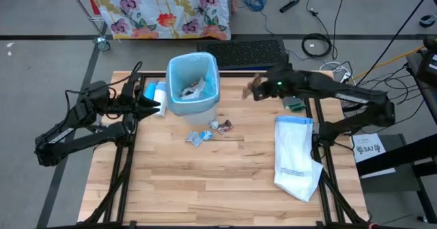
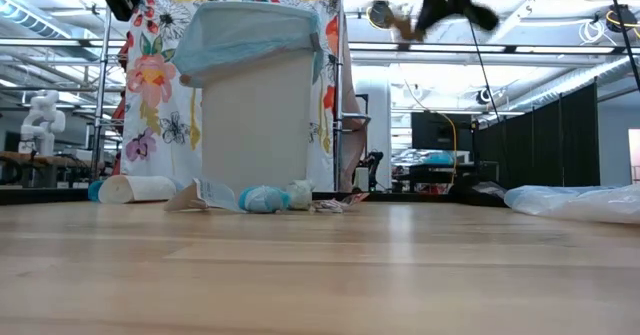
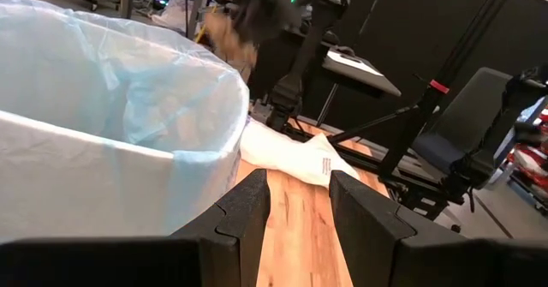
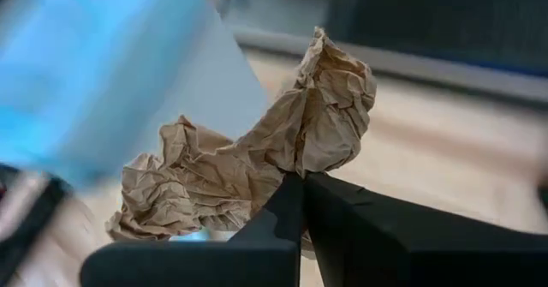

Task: Place trash/remove bag and relplace
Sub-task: Put the brown napkin into the white trash bin

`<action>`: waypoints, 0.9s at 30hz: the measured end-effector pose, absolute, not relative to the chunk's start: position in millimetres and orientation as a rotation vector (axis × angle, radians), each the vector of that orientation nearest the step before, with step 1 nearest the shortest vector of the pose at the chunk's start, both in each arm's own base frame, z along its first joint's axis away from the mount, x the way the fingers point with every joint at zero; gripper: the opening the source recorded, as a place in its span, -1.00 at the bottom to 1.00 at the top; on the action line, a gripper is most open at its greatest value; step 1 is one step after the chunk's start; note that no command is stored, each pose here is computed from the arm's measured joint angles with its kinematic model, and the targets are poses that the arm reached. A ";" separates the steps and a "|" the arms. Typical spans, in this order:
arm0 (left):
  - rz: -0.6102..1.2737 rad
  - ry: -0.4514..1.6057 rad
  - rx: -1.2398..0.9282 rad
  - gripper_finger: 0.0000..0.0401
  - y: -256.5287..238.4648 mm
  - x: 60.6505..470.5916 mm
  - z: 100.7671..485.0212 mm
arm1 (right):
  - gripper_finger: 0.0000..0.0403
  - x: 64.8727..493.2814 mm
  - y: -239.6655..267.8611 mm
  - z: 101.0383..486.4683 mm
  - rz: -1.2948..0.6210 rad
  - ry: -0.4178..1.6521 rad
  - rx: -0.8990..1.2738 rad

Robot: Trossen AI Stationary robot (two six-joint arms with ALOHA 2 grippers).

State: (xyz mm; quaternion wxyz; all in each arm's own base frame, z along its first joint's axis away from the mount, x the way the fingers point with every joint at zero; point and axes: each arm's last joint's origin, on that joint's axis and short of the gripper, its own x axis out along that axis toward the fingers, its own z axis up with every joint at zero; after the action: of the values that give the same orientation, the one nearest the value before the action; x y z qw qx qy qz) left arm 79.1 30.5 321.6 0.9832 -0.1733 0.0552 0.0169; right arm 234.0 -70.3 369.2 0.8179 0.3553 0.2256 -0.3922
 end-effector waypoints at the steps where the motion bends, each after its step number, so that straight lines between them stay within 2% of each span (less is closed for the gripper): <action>1: 0.034 0.111 -0.349 -0.35 30.5 79.1 321.6 | -1.00 234.3 -66.5 383.1 -0.835 0.437 0.731; 6: 0.033 0.111 -0.348 -0.35 30.5 79.2 321.6 | -1.00 260.7 -54.6 433.4 -0.789 0.304 0.602; 12: 0.060 0.107 -0.347 -0.35 31.3 79.1 321.6 | -1.00 333.1 -49.9 453.0 -0.686 0.302 0.448; 18: 0.097 0.105 -0.346 -0.35 32.4 79.2 321.3 | -1.00 395.8 -58.6 445.2 -0.654 0.336 0.312; 22: 0.097 0.104 -0.359 -0.35 32.3 79.1 321.4 | -1.00 424.8 -69.7 425.8 -0.663 0.366 0.261; 27: 0.102 0.101 -0.431 -0.35 32.4 79.1 321.3 | -0.90 444.6 -89.2 392.3 -0.659 0.443 0.349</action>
State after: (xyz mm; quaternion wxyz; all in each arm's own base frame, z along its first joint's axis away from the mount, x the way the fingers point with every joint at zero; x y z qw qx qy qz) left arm 79.1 32.4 321.3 0.9743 -0.2138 0.0503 0.0504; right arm 444.6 -89.2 392.3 0.9074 0.1693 0.2146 -0.3191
